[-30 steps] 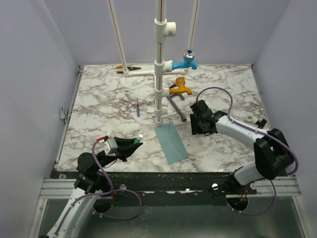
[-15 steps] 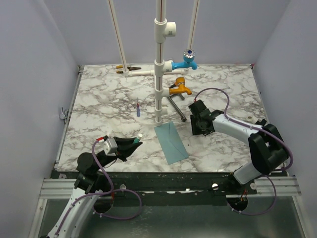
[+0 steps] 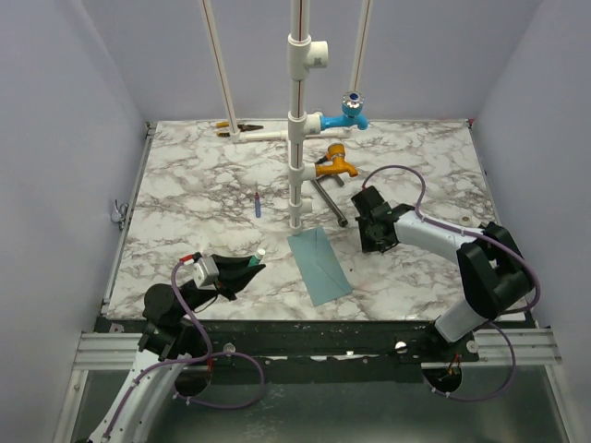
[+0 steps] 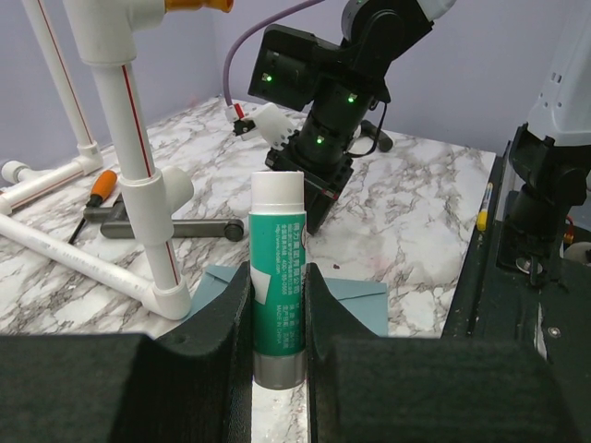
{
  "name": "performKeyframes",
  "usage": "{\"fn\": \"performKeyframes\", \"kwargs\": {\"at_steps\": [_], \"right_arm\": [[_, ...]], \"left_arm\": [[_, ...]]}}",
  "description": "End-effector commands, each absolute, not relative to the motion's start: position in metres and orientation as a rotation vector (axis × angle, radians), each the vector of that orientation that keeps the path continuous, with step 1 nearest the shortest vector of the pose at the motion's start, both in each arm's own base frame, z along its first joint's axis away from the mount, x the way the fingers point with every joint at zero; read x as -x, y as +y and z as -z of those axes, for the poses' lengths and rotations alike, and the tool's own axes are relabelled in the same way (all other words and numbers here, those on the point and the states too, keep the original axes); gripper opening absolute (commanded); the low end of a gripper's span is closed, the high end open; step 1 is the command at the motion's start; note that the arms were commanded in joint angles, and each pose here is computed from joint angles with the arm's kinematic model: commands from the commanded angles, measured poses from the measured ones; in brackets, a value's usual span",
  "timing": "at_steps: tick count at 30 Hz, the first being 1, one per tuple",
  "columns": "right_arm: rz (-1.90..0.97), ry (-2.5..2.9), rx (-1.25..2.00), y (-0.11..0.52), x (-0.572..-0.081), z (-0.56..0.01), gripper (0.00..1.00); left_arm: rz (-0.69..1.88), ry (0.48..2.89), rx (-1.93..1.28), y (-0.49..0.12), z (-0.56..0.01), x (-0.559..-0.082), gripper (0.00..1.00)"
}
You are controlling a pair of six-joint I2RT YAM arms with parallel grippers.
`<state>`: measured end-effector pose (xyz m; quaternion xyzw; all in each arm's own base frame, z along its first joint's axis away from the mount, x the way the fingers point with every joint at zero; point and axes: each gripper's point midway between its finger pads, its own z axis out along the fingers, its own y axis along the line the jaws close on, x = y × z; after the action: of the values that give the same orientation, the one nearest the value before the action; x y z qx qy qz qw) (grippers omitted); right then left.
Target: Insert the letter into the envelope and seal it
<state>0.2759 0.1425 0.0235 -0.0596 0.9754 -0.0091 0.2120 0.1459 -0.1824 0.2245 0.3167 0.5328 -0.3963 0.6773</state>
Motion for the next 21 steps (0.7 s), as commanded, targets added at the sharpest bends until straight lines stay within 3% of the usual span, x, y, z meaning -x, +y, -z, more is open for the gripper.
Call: {"fn": "performKeyframes", "kwargs": {"at_steps": [1,8,14,21], "right_arm": [[-0.014,2.701,0.178,0.148,-0.281,-0.029,0.00],[-0.283,2.670,0.519,0.185,-0.247,-0.086,0.00],[-0.846,2.317,1.008,0.261,-0.166,-0.184,0.00],[-1.106,1.942,1.085,0.301,-0.136,-0.280,0.00]], "left_arm": [[0.877,1.043,-0.742,-0.178,-0.248,-0.127,0.00],[0.910,1.034,-0.806,-0.184,-0.243,-0.118,0.00],[0.988,1.043,-0.904,-0.193,-0.231,-0.103,0.00],[1.086,1.095,-0.969,-0.200,-0.218,-0.092,0.00]]}}
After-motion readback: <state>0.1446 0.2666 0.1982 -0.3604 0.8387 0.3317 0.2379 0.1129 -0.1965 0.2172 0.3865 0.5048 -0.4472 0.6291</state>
